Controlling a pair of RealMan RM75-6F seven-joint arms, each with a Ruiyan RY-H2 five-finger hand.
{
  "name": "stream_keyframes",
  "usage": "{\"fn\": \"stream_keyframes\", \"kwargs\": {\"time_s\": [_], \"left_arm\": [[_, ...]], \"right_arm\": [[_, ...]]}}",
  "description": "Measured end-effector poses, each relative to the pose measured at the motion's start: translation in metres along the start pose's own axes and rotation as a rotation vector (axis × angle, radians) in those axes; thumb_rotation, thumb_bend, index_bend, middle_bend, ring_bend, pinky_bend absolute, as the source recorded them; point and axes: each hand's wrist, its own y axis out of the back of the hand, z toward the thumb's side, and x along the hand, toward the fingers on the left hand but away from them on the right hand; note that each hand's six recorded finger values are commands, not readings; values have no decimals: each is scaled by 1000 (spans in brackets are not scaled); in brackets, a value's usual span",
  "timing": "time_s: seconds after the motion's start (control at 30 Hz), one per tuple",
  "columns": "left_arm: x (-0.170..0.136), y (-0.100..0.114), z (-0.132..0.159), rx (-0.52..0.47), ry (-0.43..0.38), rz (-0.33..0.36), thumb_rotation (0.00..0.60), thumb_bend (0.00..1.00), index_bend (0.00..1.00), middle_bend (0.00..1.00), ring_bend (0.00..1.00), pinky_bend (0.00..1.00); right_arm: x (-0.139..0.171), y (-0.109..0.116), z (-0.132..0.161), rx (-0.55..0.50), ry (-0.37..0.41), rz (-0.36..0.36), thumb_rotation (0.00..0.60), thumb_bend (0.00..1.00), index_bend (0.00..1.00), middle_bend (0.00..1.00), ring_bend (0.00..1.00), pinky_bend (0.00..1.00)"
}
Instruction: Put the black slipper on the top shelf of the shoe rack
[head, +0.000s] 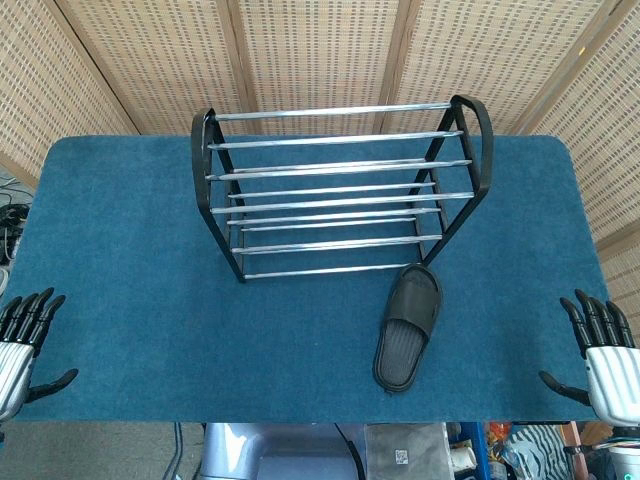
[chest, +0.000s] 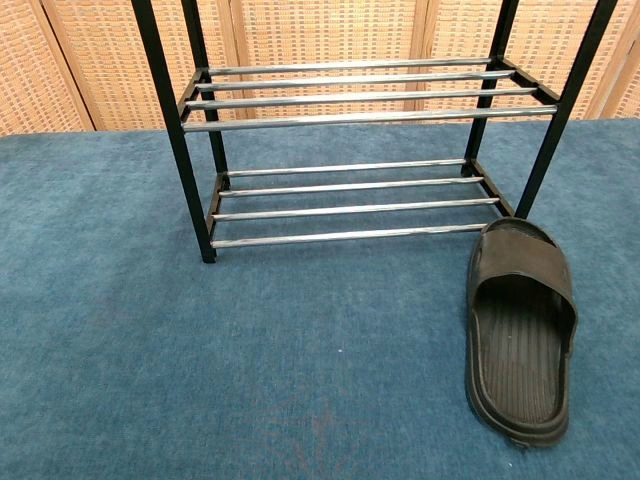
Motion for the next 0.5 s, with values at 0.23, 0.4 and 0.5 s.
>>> {"fn": "stream_keyframes", "kwargs": {"time_s": [0.23, 0.4, 0.5], "left_arm": [[0, 0, 1, 0, 0, -2, 600, 163, 0, 0, 0, 0], [1, 0, 0, -3, 2, -3, 600, 163, 0, 0, 0, 0], [1, -1, 1, 0, 1, -4, 600, 163, 0, 0, 0, 0]], "right_arm": [[0, -2, 4, 6, 26, 8, 600, 0, 0, 0, 0, 0], [1, -12, 20, 18, 122, 44, 600, 0, 0, 0, 0, 0], [-1, -22, 36, 42, 232, 72, 600, 0, 0, 0, 0, 0]]}}
